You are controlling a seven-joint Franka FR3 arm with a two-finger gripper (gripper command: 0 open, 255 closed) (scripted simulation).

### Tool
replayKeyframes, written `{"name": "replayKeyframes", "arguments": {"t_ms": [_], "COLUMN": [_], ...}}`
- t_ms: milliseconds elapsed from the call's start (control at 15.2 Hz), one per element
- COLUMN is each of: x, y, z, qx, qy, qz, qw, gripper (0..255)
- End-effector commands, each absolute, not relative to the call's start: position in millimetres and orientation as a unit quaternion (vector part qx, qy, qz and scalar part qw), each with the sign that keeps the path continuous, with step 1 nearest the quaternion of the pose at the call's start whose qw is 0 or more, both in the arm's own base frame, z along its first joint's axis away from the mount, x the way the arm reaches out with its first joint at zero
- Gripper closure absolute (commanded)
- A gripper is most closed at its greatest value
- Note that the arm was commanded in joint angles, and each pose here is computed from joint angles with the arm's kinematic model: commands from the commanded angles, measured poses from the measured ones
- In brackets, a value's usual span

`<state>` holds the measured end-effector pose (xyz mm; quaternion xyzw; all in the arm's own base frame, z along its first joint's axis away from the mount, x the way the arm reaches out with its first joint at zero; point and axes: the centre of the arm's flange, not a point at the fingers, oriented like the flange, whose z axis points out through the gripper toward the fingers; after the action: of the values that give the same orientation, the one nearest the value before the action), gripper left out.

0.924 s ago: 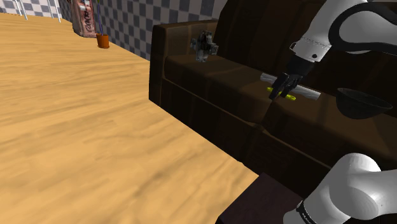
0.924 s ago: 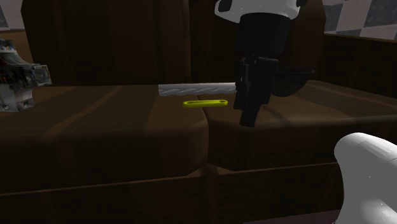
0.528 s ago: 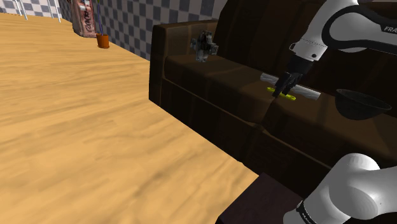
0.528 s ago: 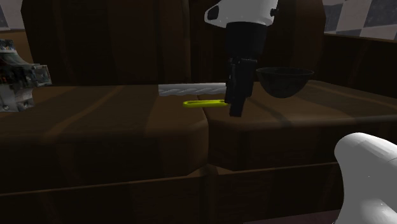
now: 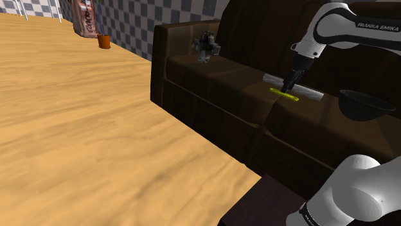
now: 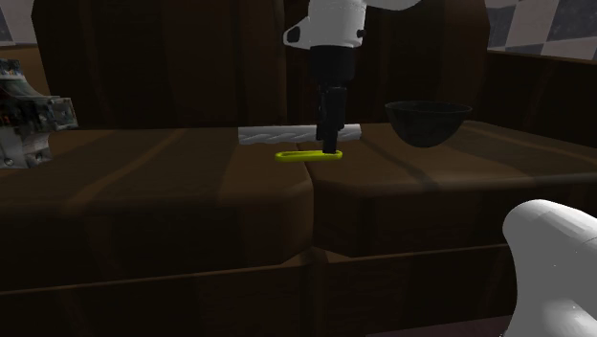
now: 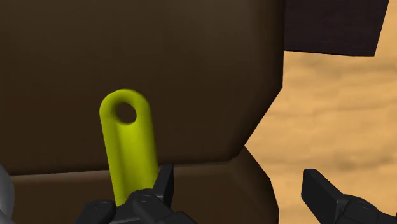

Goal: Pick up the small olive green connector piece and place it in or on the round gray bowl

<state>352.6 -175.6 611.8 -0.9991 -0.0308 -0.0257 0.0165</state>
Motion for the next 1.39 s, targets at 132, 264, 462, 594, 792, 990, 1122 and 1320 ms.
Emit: {"name": "replayKeyframes", "arguments": {"t_ms": [132, 264, 462, 594, 792, 990, 1122, 1320], "x": [371.4, 382.5, 385.1, 385.2, 385.2, 385.2, 385.2, 385.2], "y": [-225.7, -249.8, -254.9, -254.7, -254.4, -254.3, -254.3, -254.3], "z": [608.9, 607.8, 597.0, 586.4, 570.6, 567.6, 567.6, 567.6], "qx": [-0.998, -0.998, -0.997, -0.997, -0.997, -0.997, -0.997, -0.997], "qy": [-0.057, -0.069, -0.072, -0.072, -0.072, -0.072, -0.072, -0.072], "qz": [-0.011, -0.004, -0.002, -0.002, -0.002, -0.002, -0.002, -0.002], "qw": [0.012, 0.01, 0.01, 0.01, 0.01, 0.01, 0.01, 0.01], "gripper": [0, 0, 0, 0, 0, 0, 0, 0]}}
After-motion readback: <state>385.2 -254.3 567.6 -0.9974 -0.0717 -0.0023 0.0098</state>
